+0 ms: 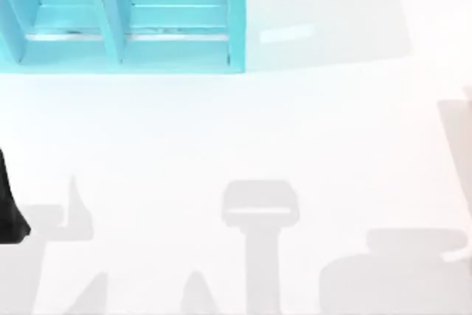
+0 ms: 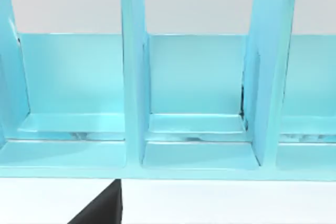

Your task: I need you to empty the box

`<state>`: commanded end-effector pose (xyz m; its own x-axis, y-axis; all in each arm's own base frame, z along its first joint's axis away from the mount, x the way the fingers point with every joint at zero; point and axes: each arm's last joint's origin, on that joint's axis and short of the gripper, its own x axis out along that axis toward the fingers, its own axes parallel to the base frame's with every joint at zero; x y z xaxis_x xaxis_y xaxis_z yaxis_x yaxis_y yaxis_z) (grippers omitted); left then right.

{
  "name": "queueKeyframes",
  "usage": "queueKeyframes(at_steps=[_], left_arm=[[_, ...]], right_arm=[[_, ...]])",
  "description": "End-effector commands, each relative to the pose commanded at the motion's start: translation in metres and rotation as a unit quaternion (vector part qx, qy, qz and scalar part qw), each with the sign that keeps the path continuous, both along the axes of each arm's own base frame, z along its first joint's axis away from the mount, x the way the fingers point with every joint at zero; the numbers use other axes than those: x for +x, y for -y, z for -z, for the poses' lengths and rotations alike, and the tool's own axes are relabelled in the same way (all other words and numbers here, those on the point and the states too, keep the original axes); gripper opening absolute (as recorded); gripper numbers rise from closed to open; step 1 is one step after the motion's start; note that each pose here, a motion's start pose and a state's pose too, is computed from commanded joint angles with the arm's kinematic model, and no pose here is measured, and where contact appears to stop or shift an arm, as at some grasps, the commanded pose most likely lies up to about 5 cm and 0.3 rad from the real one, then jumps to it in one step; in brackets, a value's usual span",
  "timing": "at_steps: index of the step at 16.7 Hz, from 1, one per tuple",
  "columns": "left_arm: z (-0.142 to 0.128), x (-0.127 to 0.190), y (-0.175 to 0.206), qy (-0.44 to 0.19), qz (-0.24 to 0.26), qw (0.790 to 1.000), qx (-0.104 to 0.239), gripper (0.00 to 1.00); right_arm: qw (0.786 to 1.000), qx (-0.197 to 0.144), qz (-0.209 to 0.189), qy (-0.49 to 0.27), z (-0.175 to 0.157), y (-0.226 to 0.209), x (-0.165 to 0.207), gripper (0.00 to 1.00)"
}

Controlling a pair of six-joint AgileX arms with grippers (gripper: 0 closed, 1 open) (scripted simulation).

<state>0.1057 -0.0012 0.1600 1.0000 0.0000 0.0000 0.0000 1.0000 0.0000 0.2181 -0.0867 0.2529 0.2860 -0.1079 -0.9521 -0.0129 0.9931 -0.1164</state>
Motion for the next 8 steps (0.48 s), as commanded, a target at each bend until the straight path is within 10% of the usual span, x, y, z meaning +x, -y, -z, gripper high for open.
queueKeyframes(at_steps=[8], left_arm=[[0.000, 0.000, 0.000, 0.000, 0.000, 1.000, 0.000, 1.00]], right_arm=[[0.988, 0.059, -0.004, -0.143, 0.010, 0.044, 0.038, 1.00]])
